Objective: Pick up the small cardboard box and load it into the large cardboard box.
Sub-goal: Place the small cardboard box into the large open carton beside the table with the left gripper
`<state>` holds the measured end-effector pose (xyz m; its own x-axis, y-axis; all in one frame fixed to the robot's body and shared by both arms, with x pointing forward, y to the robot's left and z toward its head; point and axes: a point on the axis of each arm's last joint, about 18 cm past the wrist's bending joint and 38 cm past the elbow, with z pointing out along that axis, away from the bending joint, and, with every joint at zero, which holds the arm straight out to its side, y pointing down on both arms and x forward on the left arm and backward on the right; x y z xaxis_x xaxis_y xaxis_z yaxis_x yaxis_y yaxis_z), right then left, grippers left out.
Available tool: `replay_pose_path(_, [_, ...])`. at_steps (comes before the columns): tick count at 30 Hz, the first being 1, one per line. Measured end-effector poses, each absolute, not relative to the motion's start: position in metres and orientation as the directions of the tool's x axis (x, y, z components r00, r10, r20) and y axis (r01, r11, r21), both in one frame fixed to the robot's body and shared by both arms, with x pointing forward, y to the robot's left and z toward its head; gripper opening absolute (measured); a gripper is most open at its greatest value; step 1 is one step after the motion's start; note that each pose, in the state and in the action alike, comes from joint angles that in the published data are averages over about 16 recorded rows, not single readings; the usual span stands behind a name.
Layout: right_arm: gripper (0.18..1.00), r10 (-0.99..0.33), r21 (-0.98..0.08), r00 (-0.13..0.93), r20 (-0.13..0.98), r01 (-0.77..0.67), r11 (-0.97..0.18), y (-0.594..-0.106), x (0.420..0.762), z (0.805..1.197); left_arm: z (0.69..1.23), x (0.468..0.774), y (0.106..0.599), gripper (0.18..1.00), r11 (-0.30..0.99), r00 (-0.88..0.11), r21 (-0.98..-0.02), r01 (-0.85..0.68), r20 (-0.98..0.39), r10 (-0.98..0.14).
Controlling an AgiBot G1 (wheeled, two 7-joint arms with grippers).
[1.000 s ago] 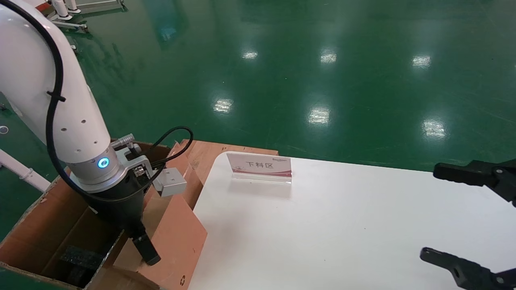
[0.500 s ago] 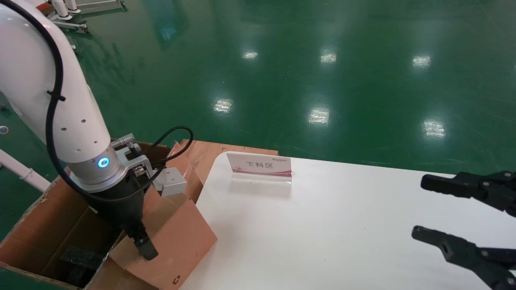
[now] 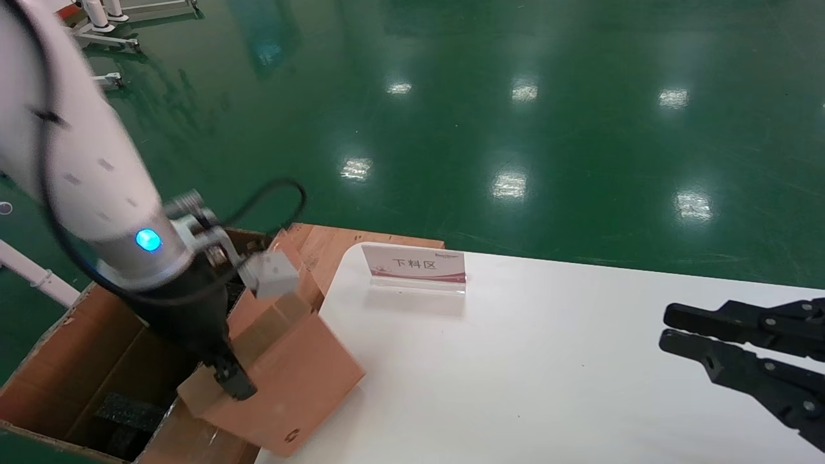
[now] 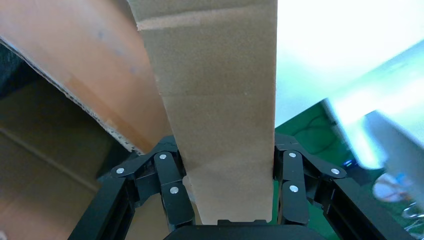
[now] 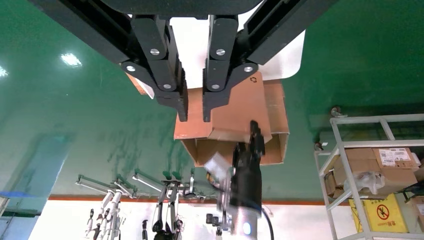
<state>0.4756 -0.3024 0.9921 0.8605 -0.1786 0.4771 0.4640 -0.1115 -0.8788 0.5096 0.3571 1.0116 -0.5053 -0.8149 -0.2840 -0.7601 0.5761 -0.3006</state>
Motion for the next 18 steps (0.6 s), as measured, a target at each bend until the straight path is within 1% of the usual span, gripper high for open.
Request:
replay_pose_path(4, [0.278, -0.179, -0.879, 0.861, 0.477, 0.464, -0.111, -0.302, 0.476, 0.992, 1.054, 0.497, 0.362, 0.446, 0.576, -0.485, -0.388, -0.719, -0.313, -0.817])
replay_pose_path(11, [0.22, -0.179, -0.879, 0.861, 0.477, 0.464, -0.111, -0.302, 0.476, 0.992, 1.135, 0.467, 0.382, 0.443, 0.553, -0.393, -0.539, -0.635, -0.391, -0.832])
replay_pose_path(15, [0.201, -0.179, -0.879, 0.861, 0.477, 0.464, -0.111, -0.302, 0.476, 0.992, 1.168, 0.453, 0.401, 0.443, 0.531, -0.317, -0.579, -0.619, -0.434, -0.843])
replay_pose_path(18, [0.194, -0.179, -0.879, 0.861, 0.477, 0.464, -0.111, -0.302, 0.476, 0.992, 1.182, 0.444, 0.421, 0.442, 0.51, -0.26, -0.581, -0.634, -0.461, -0.849])
